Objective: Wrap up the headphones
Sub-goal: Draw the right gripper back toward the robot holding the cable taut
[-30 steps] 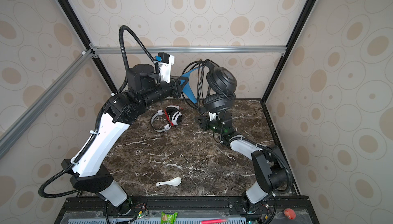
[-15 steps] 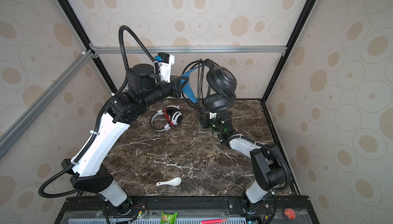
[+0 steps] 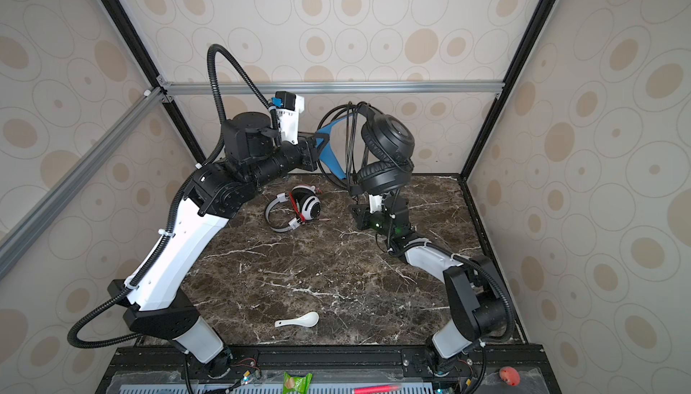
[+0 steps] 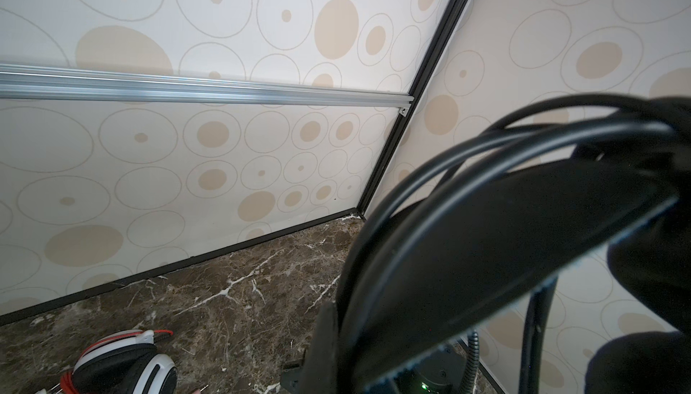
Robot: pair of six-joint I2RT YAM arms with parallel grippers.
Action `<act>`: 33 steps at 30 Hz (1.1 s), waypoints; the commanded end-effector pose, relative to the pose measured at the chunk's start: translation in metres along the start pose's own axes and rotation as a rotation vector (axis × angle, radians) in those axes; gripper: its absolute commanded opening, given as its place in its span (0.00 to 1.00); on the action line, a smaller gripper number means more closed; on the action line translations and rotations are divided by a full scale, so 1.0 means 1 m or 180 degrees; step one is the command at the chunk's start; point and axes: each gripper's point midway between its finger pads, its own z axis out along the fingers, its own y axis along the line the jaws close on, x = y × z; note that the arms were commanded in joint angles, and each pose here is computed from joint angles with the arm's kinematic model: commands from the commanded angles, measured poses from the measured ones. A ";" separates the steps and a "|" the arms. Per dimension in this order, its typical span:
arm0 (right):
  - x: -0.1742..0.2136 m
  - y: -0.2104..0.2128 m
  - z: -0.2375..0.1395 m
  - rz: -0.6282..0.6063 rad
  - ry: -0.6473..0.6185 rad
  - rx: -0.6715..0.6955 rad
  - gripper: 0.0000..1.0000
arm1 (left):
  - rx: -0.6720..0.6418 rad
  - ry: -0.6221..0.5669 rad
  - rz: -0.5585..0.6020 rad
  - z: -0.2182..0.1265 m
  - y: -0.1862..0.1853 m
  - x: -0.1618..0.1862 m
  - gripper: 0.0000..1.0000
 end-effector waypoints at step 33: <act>0.077 0.125 -0.142 -0.1506 0.1036 0.0096 0.00 | -0.1007 -0.0800 -0.0474 0.003 0.131 -0.038 0.00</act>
